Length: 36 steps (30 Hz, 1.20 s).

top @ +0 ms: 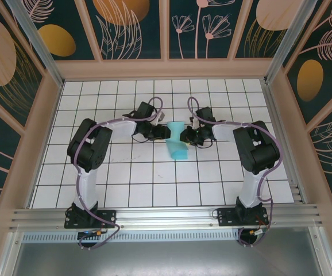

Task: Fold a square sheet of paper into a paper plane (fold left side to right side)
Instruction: First fold the square sheet of paper in half at the center of the table.

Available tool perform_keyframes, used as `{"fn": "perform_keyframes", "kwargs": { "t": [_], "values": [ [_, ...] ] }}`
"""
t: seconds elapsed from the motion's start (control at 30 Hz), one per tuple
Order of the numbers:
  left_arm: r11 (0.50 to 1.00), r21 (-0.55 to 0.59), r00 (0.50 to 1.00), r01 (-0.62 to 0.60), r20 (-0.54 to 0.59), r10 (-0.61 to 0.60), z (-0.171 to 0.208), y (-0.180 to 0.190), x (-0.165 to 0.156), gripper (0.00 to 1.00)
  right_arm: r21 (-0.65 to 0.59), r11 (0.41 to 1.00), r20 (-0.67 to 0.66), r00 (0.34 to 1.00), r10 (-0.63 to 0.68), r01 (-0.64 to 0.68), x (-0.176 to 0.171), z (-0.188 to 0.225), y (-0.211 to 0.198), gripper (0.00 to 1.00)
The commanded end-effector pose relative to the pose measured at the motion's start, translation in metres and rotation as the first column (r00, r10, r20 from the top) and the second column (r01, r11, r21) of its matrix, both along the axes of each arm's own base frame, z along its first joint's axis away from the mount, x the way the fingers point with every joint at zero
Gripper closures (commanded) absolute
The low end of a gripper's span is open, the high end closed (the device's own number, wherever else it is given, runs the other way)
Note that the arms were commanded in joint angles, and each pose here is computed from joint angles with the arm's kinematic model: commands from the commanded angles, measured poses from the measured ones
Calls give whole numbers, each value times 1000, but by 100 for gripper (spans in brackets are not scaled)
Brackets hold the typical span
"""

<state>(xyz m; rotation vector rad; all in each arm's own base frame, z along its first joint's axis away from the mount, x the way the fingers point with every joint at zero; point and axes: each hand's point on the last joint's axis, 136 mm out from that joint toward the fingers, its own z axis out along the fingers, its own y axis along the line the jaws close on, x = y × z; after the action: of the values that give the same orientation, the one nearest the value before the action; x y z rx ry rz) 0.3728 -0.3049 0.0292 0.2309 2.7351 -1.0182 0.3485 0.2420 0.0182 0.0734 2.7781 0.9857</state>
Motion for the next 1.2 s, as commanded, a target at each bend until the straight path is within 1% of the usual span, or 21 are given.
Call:
{"fn": "perform_keyframes", "kwargs": {
  "t": [0.0,0.1,0.27,0.5,0.63,0.8,0.97,1.17],
  "values": [
    [1000,-26,1000,0,28,1,20,3,1,51,-123,992,-76,997,-12,3,-15,-31,-18,78],
    [995,-95,999,10,47,-6,35,-7,5,53,-123,992,-75,997,-13,3,-15,-30,-18,78],
    [987,-157,998,38,60,-29,45,-18,8,57,-124,992,-74,997,-14,4,-14,-30,-18,78],
    [975,-201,996,91,30,-86,36,-38,4,59,-128,992,-74,997,-14,4,-14,-31,-17,78],
    [978,-188,996,91,7,-91,20,-44,8,59,-132,991,-76,997,-13,3,-15,-31,-18,78],
    [989,-134,998,70,14,-69,4,-41,18,58,-143,990,-77,997,-13,2,-15,-32,-19,78],
    [999,-30,1000,25,18,-24,-17,-26,28,57,-158,987,-77,997,-14,1,-15,-33,-21,78],
    [999,26,999,-41,18,41,-27,-7,38,55,-173,985,-80,997,-17,3,-16,-35,-24,78]
  ]
}}
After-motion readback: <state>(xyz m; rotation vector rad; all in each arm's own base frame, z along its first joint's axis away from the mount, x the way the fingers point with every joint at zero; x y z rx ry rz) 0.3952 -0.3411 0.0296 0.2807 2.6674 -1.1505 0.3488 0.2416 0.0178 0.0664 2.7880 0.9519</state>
